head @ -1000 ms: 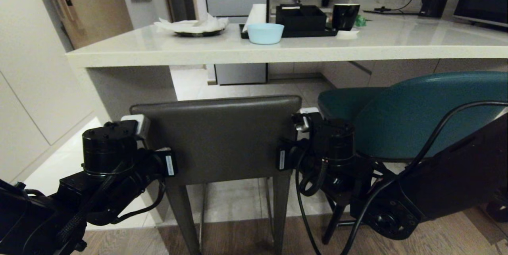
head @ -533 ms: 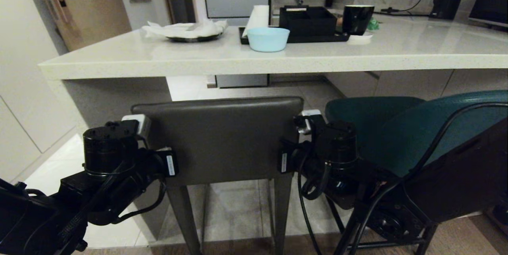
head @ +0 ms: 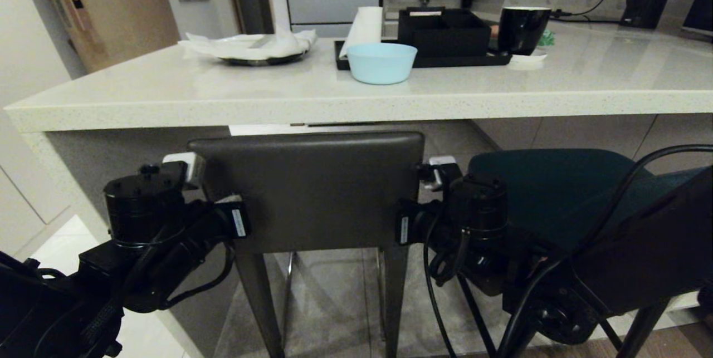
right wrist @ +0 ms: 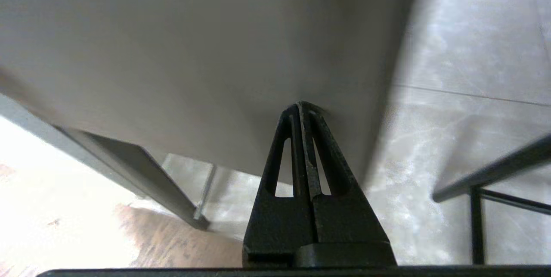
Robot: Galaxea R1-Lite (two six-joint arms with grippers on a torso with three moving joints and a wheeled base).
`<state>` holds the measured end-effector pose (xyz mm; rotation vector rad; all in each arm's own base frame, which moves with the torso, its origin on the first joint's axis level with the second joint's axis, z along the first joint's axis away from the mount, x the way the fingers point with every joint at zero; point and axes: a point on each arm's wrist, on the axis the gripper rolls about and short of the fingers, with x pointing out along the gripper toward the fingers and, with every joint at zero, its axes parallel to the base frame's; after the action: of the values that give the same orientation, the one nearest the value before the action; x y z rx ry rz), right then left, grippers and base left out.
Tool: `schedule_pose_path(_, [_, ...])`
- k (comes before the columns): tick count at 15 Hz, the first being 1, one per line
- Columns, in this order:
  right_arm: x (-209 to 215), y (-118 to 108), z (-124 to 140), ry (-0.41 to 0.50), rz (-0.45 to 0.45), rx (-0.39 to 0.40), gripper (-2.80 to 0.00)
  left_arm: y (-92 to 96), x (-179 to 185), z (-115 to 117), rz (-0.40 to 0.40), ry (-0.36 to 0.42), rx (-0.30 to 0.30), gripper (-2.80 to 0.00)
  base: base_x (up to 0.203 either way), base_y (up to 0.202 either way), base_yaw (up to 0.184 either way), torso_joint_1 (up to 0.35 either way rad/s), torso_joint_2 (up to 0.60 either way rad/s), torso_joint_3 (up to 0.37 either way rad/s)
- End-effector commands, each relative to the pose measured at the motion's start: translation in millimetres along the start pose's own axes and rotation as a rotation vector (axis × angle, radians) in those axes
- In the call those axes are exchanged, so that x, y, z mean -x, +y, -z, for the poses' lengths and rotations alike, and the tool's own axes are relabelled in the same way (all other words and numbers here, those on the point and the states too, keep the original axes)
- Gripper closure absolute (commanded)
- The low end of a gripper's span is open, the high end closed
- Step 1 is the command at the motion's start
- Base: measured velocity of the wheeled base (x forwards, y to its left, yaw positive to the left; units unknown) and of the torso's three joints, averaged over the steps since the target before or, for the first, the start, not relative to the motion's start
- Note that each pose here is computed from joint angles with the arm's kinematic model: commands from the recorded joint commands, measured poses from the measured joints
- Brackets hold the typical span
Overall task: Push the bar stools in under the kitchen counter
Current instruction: Push the gray chair back under the dining table
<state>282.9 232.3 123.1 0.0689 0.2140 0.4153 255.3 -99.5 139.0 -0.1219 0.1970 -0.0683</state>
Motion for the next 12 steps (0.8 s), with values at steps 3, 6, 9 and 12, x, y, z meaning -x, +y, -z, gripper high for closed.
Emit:
schedule_pose_path(3, [10.3, 0.6, -3.4, -0.009, -0.011, -0.005, 0.0, 1.7, 10.7, 9.0, 0.003, 0.025, -0.011, 0.0, 0.0, 0.0, 0.0, 0.0, 0.0, 0.0])
schedule_pose_path(6, [26.7, 0.4, -10.4, -0.022, -0.023, -0.006, 0.0, 4.9, 32.8, 9.4, 0.018, 0.021, -0.013, 0.0, 0.0, 0.0, 0.0, 0.0, 0.0, 0.0])
schedule_pose_path(9, [62.9, -6.0, -29.3, -0.07, -0.035, -0.019, 0.0, 13.8, 70.4, -2.6, 0.043, -0.055, 0.003, 0.0, 0.0, 0.0, 0.0, 0.0, 0.0, 0.0])
schedule_pose_path(12, [116.4, -28.6, -48.6, -0.136, -0.01, -0.04, 0.0, 27.2, 115.0, -14.2, 0.066, -0.167, -0.006, 0.0, 0.0, 0.0, 0.0, 0.0, 0.0, 0.0])
